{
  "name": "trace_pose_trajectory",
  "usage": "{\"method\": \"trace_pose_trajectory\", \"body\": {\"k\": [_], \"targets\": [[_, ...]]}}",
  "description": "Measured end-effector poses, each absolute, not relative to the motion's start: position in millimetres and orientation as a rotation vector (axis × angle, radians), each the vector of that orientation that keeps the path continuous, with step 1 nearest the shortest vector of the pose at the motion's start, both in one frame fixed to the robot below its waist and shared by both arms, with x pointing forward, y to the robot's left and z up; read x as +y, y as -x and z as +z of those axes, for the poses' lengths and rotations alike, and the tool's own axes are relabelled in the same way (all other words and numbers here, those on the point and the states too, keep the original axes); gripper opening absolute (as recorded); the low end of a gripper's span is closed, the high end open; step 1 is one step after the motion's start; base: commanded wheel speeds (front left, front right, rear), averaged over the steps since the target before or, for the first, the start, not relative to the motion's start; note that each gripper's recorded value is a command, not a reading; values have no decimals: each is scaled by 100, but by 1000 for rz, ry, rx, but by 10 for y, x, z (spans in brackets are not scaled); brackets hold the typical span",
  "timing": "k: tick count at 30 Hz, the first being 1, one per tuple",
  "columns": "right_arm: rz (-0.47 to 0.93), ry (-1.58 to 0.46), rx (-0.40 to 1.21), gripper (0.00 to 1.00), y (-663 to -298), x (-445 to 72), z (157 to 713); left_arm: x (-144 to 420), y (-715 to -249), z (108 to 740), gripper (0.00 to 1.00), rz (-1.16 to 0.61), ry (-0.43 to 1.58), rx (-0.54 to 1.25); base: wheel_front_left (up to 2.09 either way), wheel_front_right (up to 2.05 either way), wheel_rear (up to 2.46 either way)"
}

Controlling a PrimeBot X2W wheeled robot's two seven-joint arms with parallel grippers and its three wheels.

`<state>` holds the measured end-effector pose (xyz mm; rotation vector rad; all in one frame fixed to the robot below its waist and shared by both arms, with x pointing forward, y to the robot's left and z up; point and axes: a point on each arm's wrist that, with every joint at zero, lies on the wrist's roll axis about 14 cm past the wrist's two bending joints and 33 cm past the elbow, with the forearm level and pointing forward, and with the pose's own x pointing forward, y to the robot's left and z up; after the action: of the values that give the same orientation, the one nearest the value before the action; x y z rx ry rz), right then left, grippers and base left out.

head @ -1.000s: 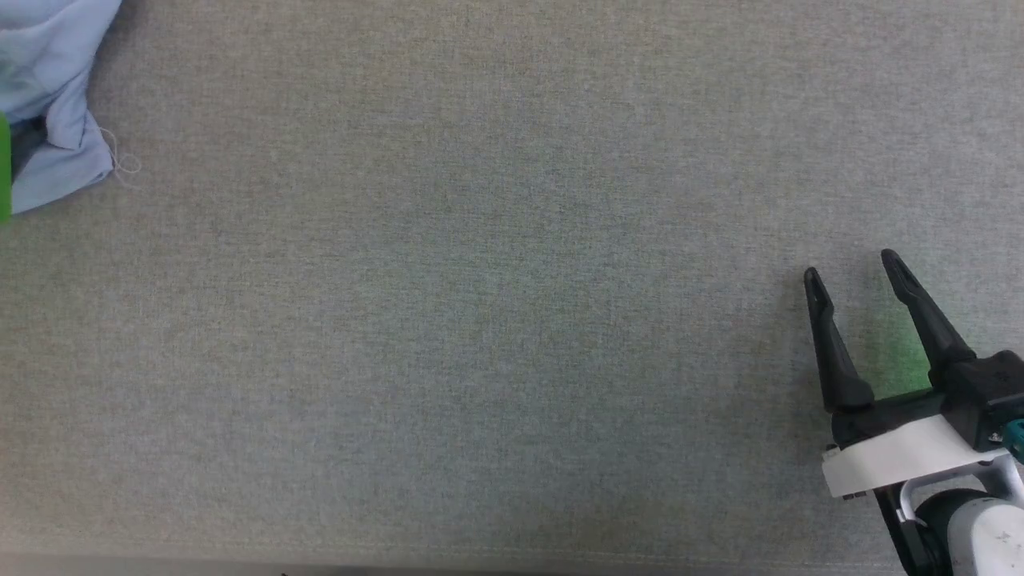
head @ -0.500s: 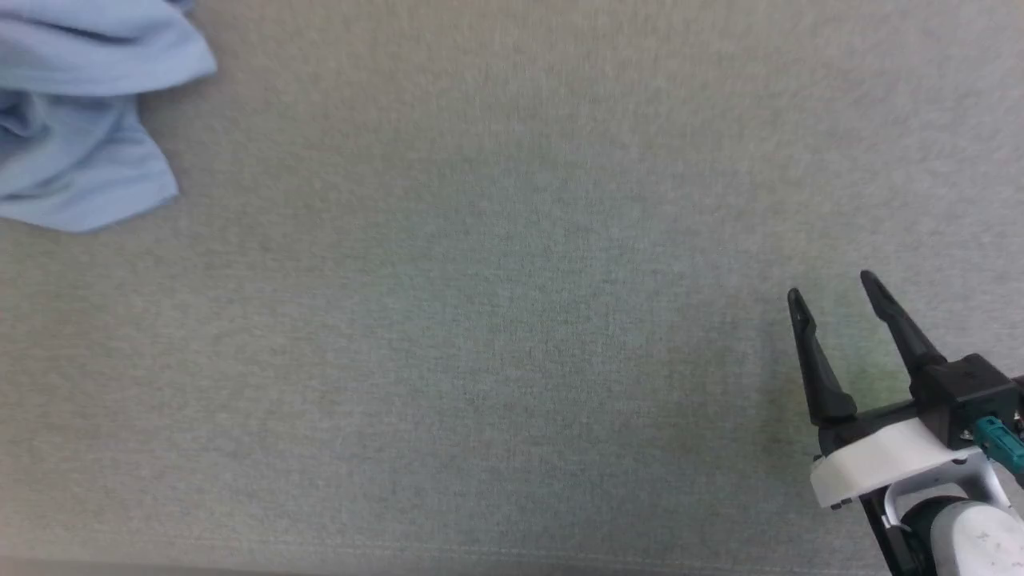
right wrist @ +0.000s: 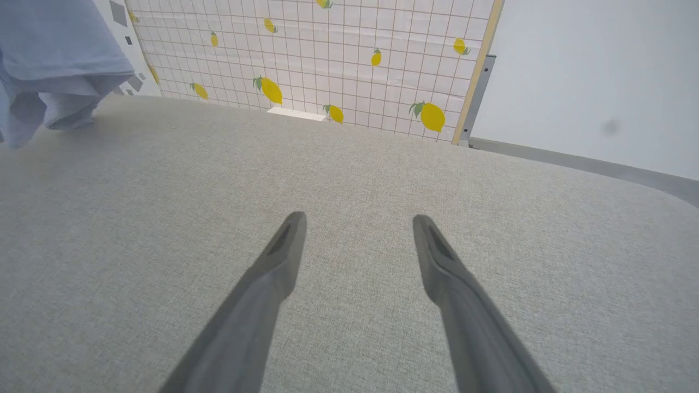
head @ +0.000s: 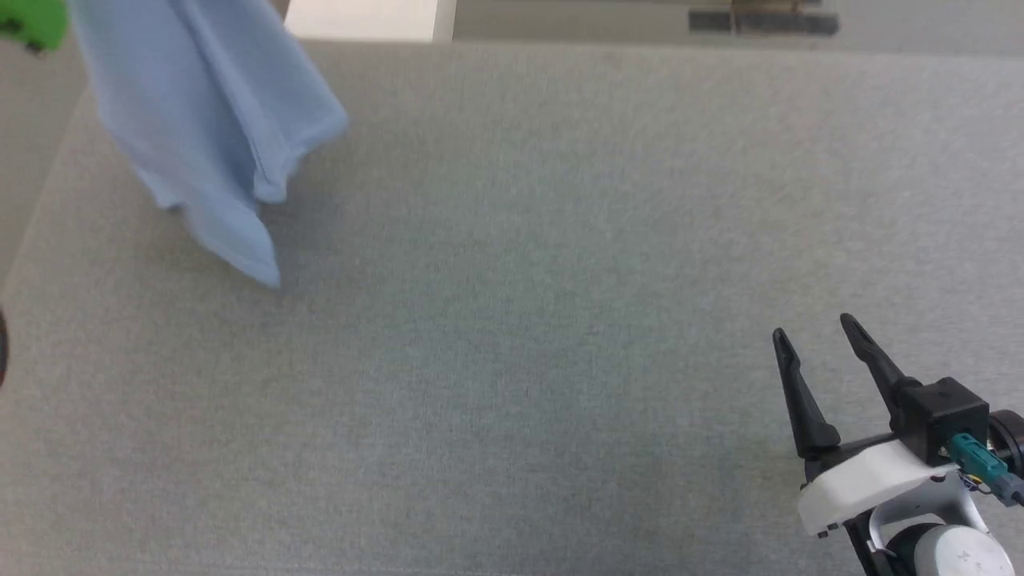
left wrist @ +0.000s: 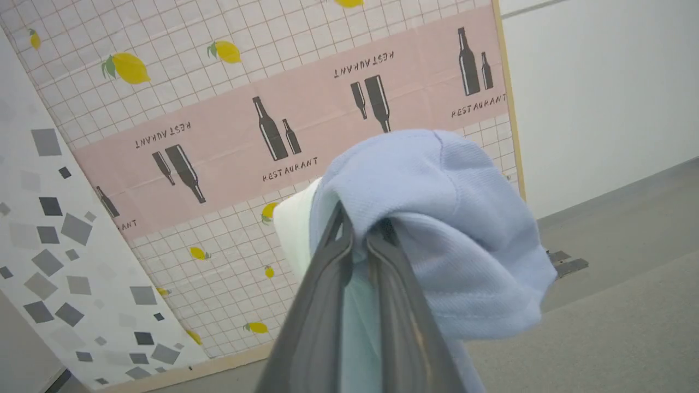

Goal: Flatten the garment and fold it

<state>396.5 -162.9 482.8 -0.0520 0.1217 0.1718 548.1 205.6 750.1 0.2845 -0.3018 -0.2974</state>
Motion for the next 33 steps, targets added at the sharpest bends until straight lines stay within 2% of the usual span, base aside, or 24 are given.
{"method": "trace_pose_trajectory", "body": {"k": [6,11,15,25,26,27,33], "targets": [[122,48,77,100,-3859,-1761,5001,1364,-5256,8100,0,-430,-207,-460,0,0,0],[46,44,71,100,-3764,-1982,5037,568,-5173,7980,0,-623,-153,-398,0,0,0],[-11,44,54,100,-3719,-2142,5089,-58,-5067,7604,0,-779,-132,-280,0,0,0],[-141,55,85,100,-3602,-2519,4985,-1205,-4607,6020,0,-1008,0,99,0,0,0],[-147,55,86,100,-3602,-2535,4976,-1276,-4573,5893,95,-1013,10,125,0,0,0],[-152,55,89,100,-3608,-2548,4964,-1335,-4550,5783,100,-1014,21,150,0,0,0],[-176,41,131,100,-3583,-2620,4805,-1542,-4467,5403,100,-1073,5,212,0,0,0]]}}
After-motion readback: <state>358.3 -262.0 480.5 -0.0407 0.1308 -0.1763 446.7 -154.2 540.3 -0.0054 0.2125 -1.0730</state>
